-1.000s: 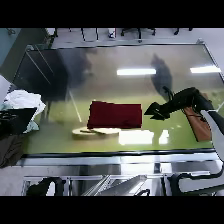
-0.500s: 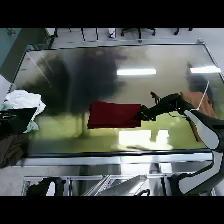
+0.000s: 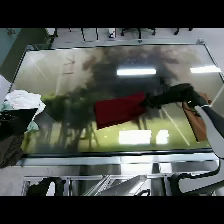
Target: Fold the shirts.
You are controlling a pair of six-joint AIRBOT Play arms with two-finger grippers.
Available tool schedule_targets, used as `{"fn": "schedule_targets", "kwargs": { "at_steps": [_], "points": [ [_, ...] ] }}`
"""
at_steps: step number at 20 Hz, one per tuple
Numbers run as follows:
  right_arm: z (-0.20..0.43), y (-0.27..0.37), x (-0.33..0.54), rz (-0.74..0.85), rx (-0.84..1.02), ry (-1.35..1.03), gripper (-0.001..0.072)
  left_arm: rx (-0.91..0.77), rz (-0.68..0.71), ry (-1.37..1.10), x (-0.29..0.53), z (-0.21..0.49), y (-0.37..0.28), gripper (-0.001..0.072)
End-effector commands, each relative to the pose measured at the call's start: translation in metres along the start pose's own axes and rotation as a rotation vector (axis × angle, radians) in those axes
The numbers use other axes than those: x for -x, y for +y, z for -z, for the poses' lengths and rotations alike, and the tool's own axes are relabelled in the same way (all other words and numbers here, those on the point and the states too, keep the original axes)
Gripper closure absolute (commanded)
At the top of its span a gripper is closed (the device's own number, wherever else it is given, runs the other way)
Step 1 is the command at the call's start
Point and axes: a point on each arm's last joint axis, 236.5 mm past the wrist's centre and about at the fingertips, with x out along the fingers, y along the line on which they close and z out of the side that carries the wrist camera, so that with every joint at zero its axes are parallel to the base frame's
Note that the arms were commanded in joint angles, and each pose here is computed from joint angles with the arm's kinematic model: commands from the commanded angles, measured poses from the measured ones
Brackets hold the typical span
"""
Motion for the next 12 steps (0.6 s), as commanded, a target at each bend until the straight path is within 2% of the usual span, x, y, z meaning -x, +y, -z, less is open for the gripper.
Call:
{"fn": "schedule_targets", "kwargs": {
  "at_steps": [1,7,12],
  "points": [
    [-0.058,0.026,0.100,-0.014,0.046,-0.218,0.0695,0.002,0.000,0.005,0.000,0.001,0.000,0.0694],
    [-0.129,-0.001,0.265,0.074,0.047,-0.593,0.0695,0.002,0.000,0.003,0.000,0.001,0.000,0.0693],
    [-0.158,-0.025,0.357,0.156,0.025,-0.848,0.0695,0.002,0.000,0.005,0.000,0.001,0.000,0.0693]
  ]
}}
